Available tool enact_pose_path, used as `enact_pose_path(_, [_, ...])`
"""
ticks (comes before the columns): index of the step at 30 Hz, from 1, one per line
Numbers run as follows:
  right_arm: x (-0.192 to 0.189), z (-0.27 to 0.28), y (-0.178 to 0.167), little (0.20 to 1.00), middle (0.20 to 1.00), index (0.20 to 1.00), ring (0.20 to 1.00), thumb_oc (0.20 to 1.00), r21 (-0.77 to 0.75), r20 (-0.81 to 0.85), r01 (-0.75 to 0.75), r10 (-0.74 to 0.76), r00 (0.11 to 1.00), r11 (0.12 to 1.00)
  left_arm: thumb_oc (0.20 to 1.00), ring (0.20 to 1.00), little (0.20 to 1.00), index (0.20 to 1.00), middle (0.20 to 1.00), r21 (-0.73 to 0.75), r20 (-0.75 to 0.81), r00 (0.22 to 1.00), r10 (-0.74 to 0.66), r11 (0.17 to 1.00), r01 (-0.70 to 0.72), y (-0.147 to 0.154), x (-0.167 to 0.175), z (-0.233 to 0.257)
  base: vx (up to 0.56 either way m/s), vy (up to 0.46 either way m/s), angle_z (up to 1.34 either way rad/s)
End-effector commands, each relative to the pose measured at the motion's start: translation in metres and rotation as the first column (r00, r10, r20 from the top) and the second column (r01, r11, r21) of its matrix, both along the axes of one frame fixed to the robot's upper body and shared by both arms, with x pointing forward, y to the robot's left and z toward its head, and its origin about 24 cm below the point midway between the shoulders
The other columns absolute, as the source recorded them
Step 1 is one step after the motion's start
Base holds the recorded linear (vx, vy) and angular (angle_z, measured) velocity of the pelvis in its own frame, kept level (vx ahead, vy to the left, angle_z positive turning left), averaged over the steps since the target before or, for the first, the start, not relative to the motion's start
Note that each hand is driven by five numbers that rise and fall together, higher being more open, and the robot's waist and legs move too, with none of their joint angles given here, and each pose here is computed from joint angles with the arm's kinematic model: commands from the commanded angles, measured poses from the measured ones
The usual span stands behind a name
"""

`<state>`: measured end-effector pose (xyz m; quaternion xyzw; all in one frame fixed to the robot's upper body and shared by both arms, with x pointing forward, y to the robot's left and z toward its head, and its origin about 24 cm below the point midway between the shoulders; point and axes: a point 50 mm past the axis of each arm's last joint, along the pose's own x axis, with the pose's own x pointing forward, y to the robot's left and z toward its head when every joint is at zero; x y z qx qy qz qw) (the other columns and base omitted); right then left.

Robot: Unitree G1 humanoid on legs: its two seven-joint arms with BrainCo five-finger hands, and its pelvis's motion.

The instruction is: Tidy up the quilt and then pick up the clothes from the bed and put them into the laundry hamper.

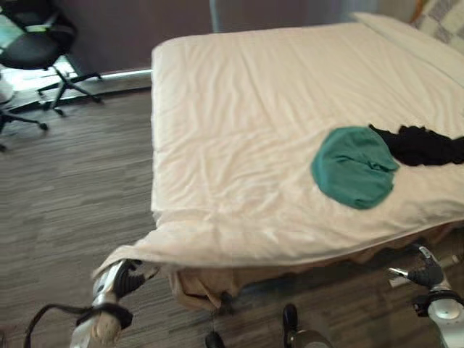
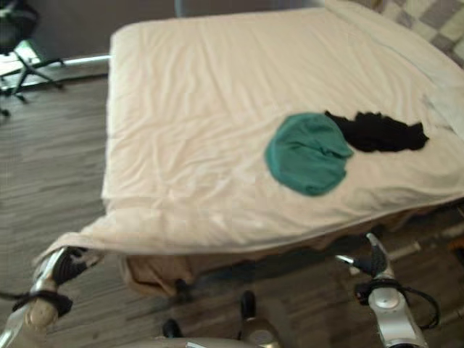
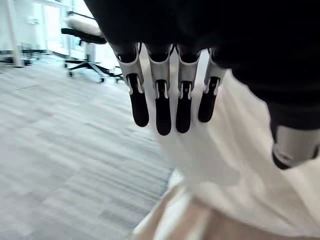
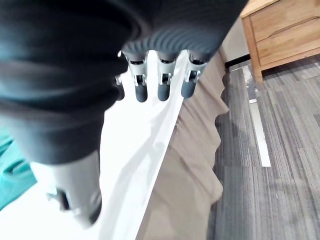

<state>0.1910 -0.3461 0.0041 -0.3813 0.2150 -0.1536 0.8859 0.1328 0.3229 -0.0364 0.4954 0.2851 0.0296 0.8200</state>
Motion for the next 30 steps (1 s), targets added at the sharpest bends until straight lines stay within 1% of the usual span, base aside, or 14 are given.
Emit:
enact_pose_path(1, [0.044, 0.055, 0.003, 1.0, 1.0, 1.0, 1.0, 1.0, -0.14, 0.21, -0.088, 0.116, 0.971, 0.986, 1.0, 1.0, 1.0, 1.0, 1.0, 0.029, 0.015, 1.0, 0.007, 1.0, -0.007, 0.007, 0.012, 0.002, -0.01, 0.016, 0.26])
enact_pose_path(2, [0.067, 0.082, 0.023, 1.0, 1.0, 1.0, 1.0, 1.0, -0.191, 0.306, -0.174, 0.227, 0.925, 0.966, 1.0, 1.0, 1.0, 1.0, 1.0, 0.019, -0.148, 0.988, 0.043, 0.999, -0.041, 0.005, -0.014, -0.029, -0.02, 0.002, 0.28])
enact_pose_path(3, [0.067, 0.083, 0.023, 0.642, 0.642, 0.642, 0.642, 0.642, -0.193, 0.307, -0.174, 0.227, 0.924, 0.966, 1.0, 1.0, 1.0, 1.0, 1.0, 0.018, -0.145, 0.989, 0.043, 0.999, -0.041, 0.004, -0.013, -0.03, -0.05, 0.001, 0.17])
enact_pose_path(4, [0.091, 0.112, 0.054, 0.2, 0.2, 0.2, 0.2, 0.2, -0.222, 0.417, -0.28, 0.351, 0.839, 0.934, 1.0, 1.0, 1.0, 1.0, 1.0, 0.027, -0.319, 0.943, 0.092, 0.996, -0.088, 0.002, -0.044, -0.06, -0.06, -0.016, 0.14])
enact_pose_path(7, [0.116, 0.144, 0.1, 0.2, 0.2, 0.2, 0.2, 0.2, -0.241, 0.529, -0.409, 0.473, 0.704, 0.88, 1.0, 1.0, 1.0, 1.0, 1.0, 0.046, -0.455, 0.877, 0.153, 0.988, -0.149, -0.003, -0.07, -0.085, -0.1, -0.031, 0.22])
enact_pose_path(9, [0.128, 0.162, 0.13, 0.2, 0.2, 0.2, 0.2, 0.2, -0.241, 0.596, -0.476, 0.516, 0.615, 0.846, 1.0, 1.0, 1.0, 1.0, 1.0, 0.06, -0.485, 0.856, 0.18, 0.983, -0.173, -0.007, -0.075, -0.092, -0.19, -0.041, 0.28])
enact_pose_path(11, [0.145, 0.188, 0.166, 0.2, 0.2, 0.2, 0.2, 0.2, -0.247, 0.66, -0.547, 0.552, 0.51, 0.8, 1.0, 1.0, 1.0, 1.0, 1.0, 0.066, -0.469, 0.86, 0.203, 0.978, -0.196, -0.008, -0.067, -0.094, -0.25, -0.03, 0.29])
enact_pose_path(13, [0.155, 0.206, 0.19, 0.2, 0.2, 0.2, 0.2, 0.2, -0.256, 0.683, -0.59, 0.575, 0.45, 0.766, 1.0, 1.0, 1.0, 1.0, 1.0, 0.081, -0.454, 0.865, 0.212, 0.977, -0.197, -0.008, -0.061, -0.094, -0.17, -0.008, 0.3])
enact_pose_path(16, [0.166, 0.217, 0.226, 0.2, 0.2, 0.2, 0.2, 0.2, -0.191, 0.718, -0.677, 0.571, 0.398, 0.711, 1.0, 1.0, 1.0, 1.0, 1.0, 0.081, -0.394, 0.896, 0.204, 0.979, -0.187, -0.009, -0.043, -0.09, -0.14, -0.011, 0.31])
enact_pose_path(20, [0.174, 0.212, 0.252, 0.2, 0.2, 0.2, 0.2, 0.2, -0.124, 0.72, -0.73, 0.567, 0.4, 0.672, 1.0, 1.0, 1.0, 1.0, 1.0, 0.042, -0.284, 0.945, 0.16, 0.987, -0.154, -0.016, -0.015, -0.081, -0.13, -0.017, 0.13])
enact_pose_path(21, [0.175, 0.199, 0.269, 0.2, 0.2, 0.2, 0.2, 0.2, -0.051, 0.705, -0.773, 0.57, 0.421, 0.633, 1.0, 1.0, 1.0, 1.0, 1.0, -0.001, -0.195, 0.976, 0.098, 0.995, -0.1, -0.026, 0.007, -0.073, -0.03, -0.028, 0.35])
enact_pose_path(25, [0.172, 0.152, 0.299, 0.2, 0.2, 0.2, 0.2, 0.2, 0.17, 0.635, -0.817, 0.573, 0.518, 0.551, 1.0, 1.0, 1.0, 1.0, 1.0, -0.065, -0.061, 0.998, -0.014, 0.998, 0.01, -0.043, 0.034, -0.055, -0.05, -0.02, 0.14])
enact_pose_path(28, [0.15, 0.109, 0.333, 0.2, 0.2, 0.2, 0.2, 0.2, 0.39, 0.555, -0.835, 0.624, 0.55, 0.389, 1.0, 1.0, 1.0, 1.0, 1.0, -0.089, -0.038, 0.997, -0.073, 0.994, 0.069, -0.054, 0.038, -0.051, 0.01, -0.019, -0.06])
enact_pose_path(30, [0.126, 0.079, 0.354, 0.2, 0.2, 0.2, 0.2, 0.2, 0.57, 0.506, -0.788, 0.655, 0.561, 0.235, 1.0, 1.0, 1.0, 1.0, 1.0, -0.104, -0.055, 0.993, -0.103, 0.99, 0.097, -0.061, 0.035, -0.054, 0.05, -0.029, -0.06])
